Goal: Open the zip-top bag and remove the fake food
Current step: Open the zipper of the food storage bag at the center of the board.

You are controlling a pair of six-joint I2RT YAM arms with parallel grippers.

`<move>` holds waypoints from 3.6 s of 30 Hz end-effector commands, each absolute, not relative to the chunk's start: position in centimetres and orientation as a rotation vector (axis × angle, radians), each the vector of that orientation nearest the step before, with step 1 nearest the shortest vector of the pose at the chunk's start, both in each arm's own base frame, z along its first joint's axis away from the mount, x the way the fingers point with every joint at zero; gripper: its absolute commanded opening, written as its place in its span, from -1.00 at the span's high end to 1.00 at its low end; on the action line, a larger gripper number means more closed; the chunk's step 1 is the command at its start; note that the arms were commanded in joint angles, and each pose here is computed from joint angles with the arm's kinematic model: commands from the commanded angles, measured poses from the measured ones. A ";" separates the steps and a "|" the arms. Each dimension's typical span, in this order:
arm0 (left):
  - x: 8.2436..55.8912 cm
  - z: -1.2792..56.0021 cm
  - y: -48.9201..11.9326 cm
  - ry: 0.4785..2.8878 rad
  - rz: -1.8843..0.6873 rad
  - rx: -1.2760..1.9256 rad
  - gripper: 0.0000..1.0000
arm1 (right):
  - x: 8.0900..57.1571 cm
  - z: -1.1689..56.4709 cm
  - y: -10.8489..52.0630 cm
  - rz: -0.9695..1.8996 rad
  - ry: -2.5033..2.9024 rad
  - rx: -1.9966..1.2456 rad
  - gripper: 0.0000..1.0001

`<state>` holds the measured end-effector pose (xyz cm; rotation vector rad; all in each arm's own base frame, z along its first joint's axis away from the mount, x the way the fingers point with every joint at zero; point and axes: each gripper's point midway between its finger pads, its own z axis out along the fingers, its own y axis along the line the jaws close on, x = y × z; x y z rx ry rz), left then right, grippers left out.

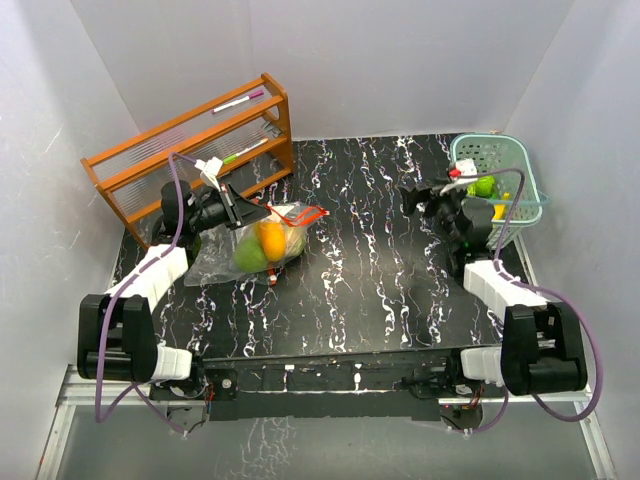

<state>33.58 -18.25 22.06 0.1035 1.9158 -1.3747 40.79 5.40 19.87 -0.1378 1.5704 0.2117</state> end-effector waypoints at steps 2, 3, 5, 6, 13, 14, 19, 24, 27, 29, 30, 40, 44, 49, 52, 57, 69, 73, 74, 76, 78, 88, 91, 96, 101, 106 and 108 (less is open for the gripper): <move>32.0 21.9 -18.5 1.927 -1.395 0.178 1.00 | 37.9 23.6 14.9 0.859 1.602 -0.318 -0.97; 32.0 21.9 -18.5 1.931 -1.392 0.179 1.00 | 37.7 23.4 16.0 0.923 1.622 -0.313 -0.98; 32.1 21.8 -18.5 1.933 -1.387 0.178 1.00 | 37.5 22.8 18.0 0.959 1.652 -0.351 -0.97; 32.1 21.8 -18.4 1.933 -1.385 0.178 1.00 | 37.5 22.3 18.7 0.947 1.667 -0.363 -0.97; 32.2 21.8 -18.4 1.934 -1.374 0.179 1.00 | 37.1 19.5 24.0 0.906 1.760 -0.389 -0.97; 32.2 21.8 -18.4 1.934 -1.374 0.178 1.00 | 37.0 19.2 24.8 0.908 1.766 -0.389 -0.97; 32.1 21.9 -18.3 1.934 -1.370 0.180 1.00 | 37.3 18.6 28.6 0.898 1.792 -0.442 -0.97; 32.0 22.0 -18.3 1.933 -1.360 0.182 1.00 | 37.6 18.3 31.7 0.931 1.804 -0.479 -0.93; 32.0 22.0 -18.2 1.934 -1.357 0.180 1.00 | 37.8 18.2 33.0 0.949 1.804 -0.487 -0.68; 32.0 22.1 -18.2 1.930 -1.355 0.183 1.00 | 37.8 18.6 33.6 0.951 1.789 -0.489 -0.44; 32.0 22.2 -18.3 1.928 -1.355 0.184 1.00 | 37.9 18.7 33.8 0.951 1.782 -0.491 -0.33; 31.7 22.5 -18.4 1.913 -1.368 0.199 1.00 | 38.7 18.1 35.9 0.962 1.790 -0.510 0.48; 31.7 22.5 -18.3 1.916 -1.360 0.202 1.00 | 38.3 18.8 37.1 0.970 1.776 -0.531 0.49; 31.7 22.7 -18.4 1.907 -1.366 0.204 1.00 | 38.1 19.0 38.5 0.982 1.765 -0.560 0.49; 31.7 22.8 -18.4 1.905 -1.370 0.208 1.00 | 38.1 18.3 39.6 1.000 1.773 -0.583 0.49; 31.5 22.6 -18.4 1.915 -1.366 0.210 1.00 | 37.5 18.6 41.6 1.046 1.754 -0.630 0.07; 31.5 22.4 -18.3 1.925 -1.360 0.205 1.00 | 35.3 20.9 42.7 1.134 1.682 -0.680 -0.39; 31.5 22.5 -18.3 1.924 -1.357 0.210 1.00 | 35.4 20.8 42.7 1.113 1.686 -0.711 -0.58; 31.5 22.5 -18.3 1.925 -1.355 0.210 1.00 | 35.5 20.5 42.5 1.095 1.699 -0.714 -0.64; 31.4 22.5 -18.2 1.927 -1.351 0.211 1.00 | 35.6 19.9 42.3 1.065 1.718 -0.724 -0.71; 31.4 22.5 -18.2 1.928 -1.348 0.212 1.00 | 35.4 19.5 42.2 1.060 1.727 -0.740 -0.72; 31.0 23.4 -18.3 1.904 -1.352 0.238 1.00 | 36.6 15.4 41.9 0.964 1.861 -0.748 -0.60; 30.7 23.8 -18.3 1.892 -1.354 0.251 1.00 | 36.7 15.1 41.9 0.964 1.874 -0.737 -0.45; 30.8 23.5 -18.2 1.901 -1.337 0.242 1.00 | 36.6 15.7 41.7 0.957 1.862 -0.734 0.00; 31.1 23.2 -18.1 1.909 -1.325 0.223 1.00 | 36.7 16.1 41.3 0.938 1.858 -0.731 0.48; 32.9 23.2 -17.6 1.913 -1.273 0.153 1.00 | 35.5 15.8 40.6 0.944 1.881 -0.757 0.83; 34.0 23.7 -17.6 1.896 -1.277 0.122 1.00 | 34.4 15.8 40.2 0.964 1.879 -0.781 0.83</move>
